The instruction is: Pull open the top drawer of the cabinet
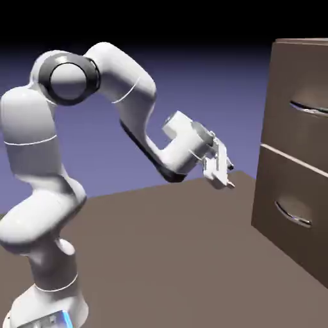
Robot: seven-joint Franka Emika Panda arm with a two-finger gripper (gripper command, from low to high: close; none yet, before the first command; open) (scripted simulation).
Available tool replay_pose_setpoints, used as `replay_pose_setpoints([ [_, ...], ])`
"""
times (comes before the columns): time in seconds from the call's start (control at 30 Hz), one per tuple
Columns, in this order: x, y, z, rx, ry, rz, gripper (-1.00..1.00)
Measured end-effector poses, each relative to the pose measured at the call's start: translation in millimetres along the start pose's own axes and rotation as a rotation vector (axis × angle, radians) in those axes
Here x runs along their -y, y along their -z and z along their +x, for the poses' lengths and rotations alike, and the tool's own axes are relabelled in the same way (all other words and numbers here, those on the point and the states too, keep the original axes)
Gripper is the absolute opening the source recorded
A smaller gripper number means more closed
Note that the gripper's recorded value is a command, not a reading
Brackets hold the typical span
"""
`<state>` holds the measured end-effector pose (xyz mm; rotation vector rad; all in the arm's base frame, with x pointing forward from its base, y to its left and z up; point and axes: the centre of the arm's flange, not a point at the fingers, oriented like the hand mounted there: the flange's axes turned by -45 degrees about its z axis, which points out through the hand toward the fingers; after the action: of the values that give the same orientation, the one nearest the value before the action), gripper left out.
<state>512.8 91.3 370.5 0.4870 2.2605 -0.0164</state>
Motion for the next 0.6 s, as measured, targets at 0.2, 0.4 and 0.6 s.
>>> replay_pose_setpoints([
  [0.2, -4, -11, -12, 0.071, 0.402, -0.055, 0.00],
  [0.4, -2, -15, -37, 0.196, 0.775, -0.088, 0.00],
  [0.6, 8, -11, -77, 0.372, 1.117, -0.065, 0.00],
])
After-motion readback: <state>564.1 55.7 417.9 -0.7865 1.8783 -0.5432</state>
